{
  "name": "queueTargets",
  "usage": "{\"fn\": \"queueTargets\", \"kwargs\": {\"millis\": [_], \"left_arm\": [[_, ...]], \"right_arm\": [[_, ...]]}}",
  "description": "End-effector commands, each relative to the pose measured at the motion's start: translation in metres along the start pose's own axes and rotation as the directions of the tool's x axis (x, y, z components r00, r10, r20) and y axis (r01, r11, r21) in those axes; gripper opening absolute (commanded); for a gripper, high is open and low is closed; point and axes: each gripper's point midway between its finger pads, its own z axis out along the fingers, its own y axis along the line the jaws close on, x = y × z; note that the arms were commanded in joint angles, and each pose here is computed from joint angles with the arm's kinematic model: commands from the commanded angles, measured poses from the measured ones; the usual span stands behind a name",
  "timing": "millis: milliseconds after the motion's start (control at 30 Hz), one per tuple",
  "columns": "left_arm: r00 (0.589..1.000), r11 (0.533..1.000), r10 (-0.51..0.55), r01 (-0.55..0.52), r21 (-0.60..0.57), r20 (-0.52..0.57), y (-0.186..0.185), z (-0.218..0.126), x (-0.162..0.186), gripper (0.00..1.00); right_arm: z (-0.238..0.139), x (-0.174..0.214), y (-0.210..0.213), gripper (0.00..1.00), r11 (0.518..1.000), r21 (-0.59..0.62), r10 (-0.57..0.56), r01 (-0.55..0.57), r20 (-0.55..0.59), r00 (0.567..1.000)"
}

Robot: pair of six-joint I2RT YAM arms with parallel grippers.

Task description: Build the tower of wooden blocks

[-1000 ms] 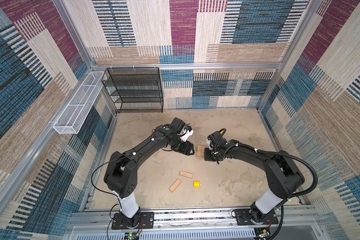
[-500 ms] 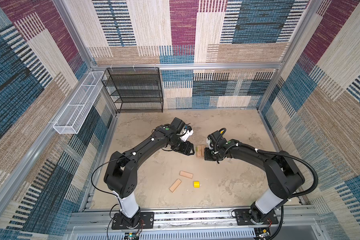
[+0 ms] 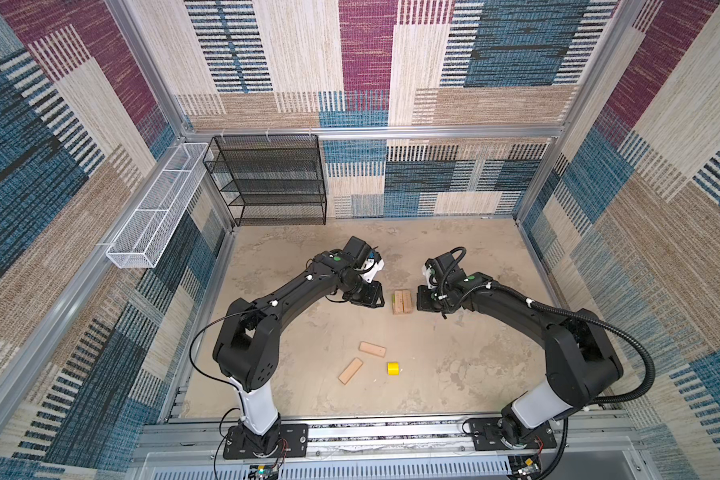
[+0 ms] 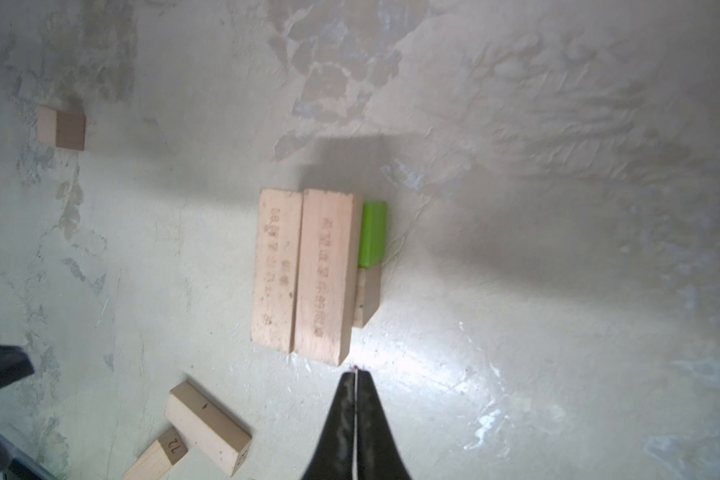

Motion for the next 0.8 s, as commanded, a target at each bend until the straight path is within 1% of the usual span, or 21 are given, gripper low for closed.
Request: {"fn": "queueTargets", "kwargs": {"millis": [0, 33, 200, 400, 767], "left_arm": [[0.994, 0.996, -0.094, 0.094, 0.008, 0.053, 0.003, 0.009, -0.012, 0.31], [0.992, 0.994, -0.108, 0.108, 0.015, 0.058, 0.003, 0.012, -0.015, 0.26], [0.985, 0.986, -0.162, 0.160, 0.041, 0.064, 0.004, 0.026, -0.022, 0.16], [0.979, 0.978, -0.202, 0.200, 0.061, 0.031, 0.005, 0.042, -0.020, 0.14], [0.977, 0.973, -0.213, 0.213, 0.083, -0.007, 0.003, 0.059, -0.022, 0.12]], "right_arm": [[0.005, -0.014, 0.000, 0.08, 0.999, -0.011, -0.037, 0.038, 0.028, 0.999], [0.006, -0.017, -0.001, 0.08, 0.999, -0.011, -0.036, 0.036, 0.031, 0.999], [0.011, -0.024, -0.005, 0.08, 0.999, -0.028, -0.035, 0.036, 0.039, 0.999], [0.017, -0.024, -0.005, 0.08, 0.997, -0.058, -0.056, 0.057, 0.026, 0.998], [0.026, -0.019, -0.001, 0.08, 0.994, -0.088, -0.066, 0.065, -0.002, 0.998]]}}
